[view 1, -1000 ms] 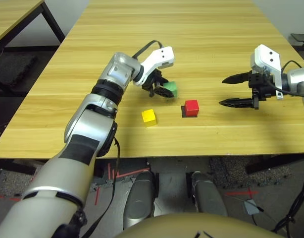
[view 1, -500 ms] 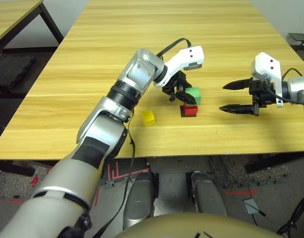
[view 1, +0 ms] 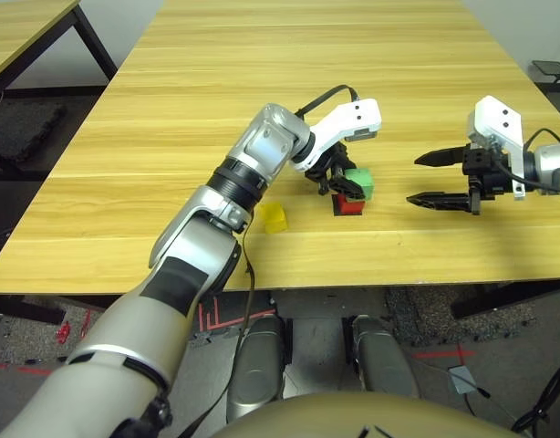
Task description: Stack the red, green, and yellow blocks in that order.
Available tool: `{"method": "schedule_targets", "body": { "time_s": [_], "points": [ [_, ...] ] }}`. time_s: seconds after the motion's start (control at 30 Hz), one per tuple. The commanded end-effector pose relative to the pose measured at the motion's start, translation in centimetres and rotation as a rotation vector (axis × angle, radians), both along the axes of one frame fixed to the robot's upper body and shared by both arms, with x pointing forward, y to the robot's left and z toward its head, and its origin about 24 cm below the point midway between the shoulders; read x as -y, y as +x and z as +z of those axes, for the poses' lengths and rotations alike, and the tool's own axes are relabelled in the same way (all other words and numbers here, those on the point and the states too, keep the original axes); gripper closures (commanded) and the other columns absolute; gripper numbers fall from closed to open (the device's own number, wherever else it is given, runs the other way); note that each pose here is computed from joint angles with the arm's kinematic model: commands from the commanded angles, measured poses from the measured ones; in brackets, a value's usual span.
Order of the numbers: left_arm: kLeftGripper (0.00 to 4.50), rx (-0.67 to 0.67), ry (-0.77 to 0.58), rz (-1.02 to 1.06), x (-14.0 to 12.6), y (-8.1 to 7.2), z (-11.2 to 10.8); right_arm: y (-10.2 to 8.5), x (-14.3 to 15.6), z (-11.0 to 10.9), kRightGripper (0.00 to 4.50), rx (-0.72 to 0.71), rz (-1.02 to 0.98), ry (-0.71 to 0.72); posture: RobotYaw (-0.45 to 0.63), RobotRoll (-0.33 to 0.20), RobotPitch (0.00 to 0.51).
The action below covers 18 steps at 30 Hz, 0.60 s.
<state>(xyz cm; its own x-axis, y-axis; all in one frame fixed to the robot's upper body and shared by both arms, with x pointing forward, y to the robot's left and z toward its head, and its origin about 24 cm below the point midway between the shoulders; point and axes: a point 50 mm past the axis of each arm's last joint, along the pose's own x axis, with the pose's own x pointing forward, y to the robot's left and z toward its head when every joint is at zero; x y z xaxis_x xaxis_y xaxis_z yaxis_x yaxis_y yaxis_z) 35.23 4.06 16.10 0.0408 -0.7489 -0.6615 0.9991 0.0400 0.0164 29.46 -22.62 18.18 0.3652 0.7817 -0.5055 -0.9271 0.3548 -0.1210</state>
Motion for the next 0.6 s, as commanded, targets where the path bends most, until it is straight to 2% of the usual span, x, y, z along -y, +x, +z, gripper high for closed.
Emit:
{"method": "schedule_targets", "body": {
  "time_s": [0.03, 0.6],
  "points": [
    [2.4, 0.005, 0.002, -0.001, -0.01, 0.01, -0.27, -0.26, 0.09, 0.02, 0.0, -0.003, -0.005, 0.0, 0.0, -0.008, 0.089],
    [2.4, 0.014, -0.004, 0.019, -0.03, 0.12, -0.46, -0.44, -0.09, -0.03, 0.0, -0.018, 0.0, 0.004, 0.01, -0.011, 0.09]
  ]
}}
